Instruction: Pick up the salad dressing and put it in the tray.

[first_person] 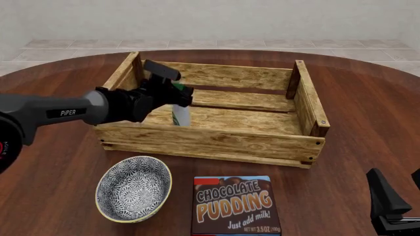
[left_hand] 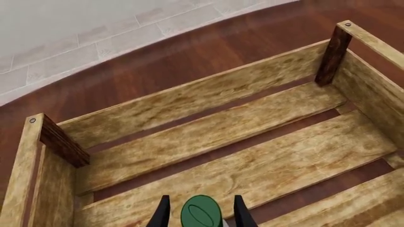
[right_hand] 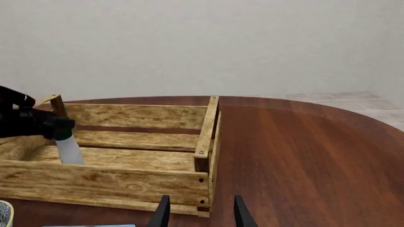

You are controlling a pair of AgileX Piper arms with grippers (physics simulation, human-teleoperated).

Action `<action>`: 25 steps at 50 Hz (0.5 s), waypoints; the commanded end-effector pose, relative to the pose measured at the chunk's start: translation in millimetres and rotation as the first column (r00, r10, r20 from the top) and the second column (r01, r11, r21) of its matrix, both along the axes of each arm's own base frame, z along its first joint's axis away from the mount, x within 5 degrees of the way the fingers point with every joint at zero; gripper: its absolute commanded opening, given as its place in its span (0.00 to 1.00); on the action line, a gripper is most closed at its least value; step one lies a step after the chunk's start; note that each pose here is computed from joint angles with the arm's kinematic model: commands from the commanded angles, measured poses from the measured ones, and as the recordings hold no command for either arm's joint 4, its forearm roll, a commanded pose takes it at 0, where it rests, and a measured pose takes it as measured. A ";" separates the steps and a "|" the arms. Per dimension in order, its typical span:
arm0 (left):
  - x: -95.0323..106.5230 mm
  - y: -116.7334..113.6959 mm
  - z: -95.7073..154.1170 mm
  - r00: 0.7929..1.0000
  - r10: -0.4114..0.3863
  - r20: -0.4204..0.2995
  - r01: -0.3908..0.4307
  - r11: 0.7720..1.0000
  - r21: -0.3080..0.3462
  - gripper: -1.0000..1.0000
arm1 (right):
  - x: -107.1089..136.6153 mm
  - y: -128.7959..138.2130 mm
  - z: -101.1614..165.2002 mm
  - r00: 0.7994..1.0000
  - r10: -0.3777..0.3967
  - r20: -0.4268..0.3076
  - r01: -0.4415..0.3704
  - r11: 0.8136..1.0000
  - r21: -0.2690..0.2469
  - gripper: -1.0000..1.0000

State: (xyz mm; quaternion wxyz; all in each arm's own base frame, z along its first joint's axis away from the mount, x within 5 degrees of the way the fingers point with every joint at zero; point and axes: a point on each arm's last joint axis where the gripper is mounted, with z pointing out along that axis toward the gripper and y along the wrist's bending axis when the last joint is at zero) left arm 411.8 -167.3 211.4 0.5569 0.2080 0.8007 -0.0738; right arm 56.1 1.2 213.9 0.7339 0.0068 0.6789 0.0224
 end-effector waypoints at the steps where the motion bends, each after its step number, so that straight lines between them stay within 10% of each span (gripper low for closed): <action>1: -1.3 -1.7 8.5 1.000 -0.007 0.012 0.007 1.000 0.002 1.00 | 0.0 0.0 0.0 1.000 0.000 0.000 0.000 1.000 0.000 1.00; 25: -6.3 -0.3 31.4 0.999 -0.016 0.049 0.015 1.000 0.007 1.00 | 0.0 -0.2 0.0 1.000 -0.003 0.002 0.003 1.000 0.003 1.00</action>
